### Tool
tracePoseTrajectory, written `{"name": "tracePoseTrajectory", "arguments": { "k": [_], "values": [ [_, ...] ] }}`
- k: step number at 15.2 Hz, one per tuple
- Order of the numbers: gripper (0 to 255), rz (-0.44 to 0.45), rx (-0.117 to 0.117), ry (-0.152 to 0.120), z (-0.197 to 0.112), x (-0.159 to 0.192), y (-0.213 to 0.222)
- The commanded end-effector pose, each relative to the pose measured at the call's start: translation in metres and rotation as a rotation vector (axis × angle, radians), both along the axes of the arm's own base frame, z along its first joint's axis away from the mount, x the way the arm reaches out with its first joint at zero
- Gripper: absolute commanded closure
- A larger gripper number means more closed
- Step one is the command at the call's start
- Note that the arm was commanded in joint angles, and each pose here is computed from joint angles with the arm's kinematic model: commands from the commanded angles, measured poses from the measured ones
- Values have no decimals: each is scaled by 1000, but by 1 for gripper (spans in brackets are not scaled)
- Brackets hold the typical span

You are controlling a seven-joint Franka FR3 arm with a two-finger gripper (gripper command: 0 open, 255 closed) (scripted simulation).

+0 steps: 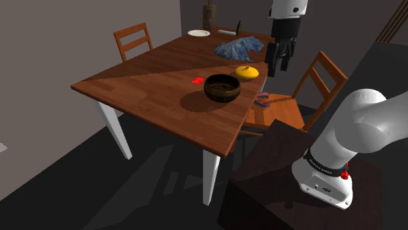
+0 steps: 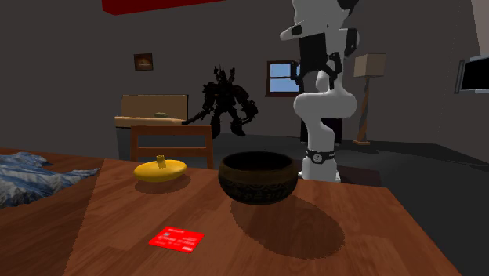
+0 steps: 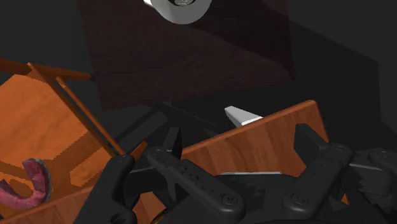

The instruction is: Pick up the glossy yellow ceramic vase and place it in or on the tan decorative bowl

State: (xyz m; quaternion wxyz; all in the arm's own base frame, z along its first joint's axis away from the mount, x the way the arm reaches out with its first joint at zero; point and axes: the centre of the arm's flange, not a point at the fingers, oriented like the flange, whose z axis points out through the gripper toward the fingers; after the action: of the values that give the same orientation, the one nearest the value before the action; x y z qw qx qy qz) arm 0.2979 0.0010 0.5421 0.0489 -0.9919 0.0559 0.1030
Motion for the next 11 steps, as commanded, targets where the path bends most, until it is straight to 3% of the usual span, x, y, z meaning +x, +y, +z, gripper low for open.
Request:
{"name": "tracePoseTrajectory", "arguments": {
  "k": [1, 11],
  "values": [
    [0, 0, 0, 0, 0, 0, 0],
    [0, 8, -38, -39, -47, 62, -96]
  ]
}}
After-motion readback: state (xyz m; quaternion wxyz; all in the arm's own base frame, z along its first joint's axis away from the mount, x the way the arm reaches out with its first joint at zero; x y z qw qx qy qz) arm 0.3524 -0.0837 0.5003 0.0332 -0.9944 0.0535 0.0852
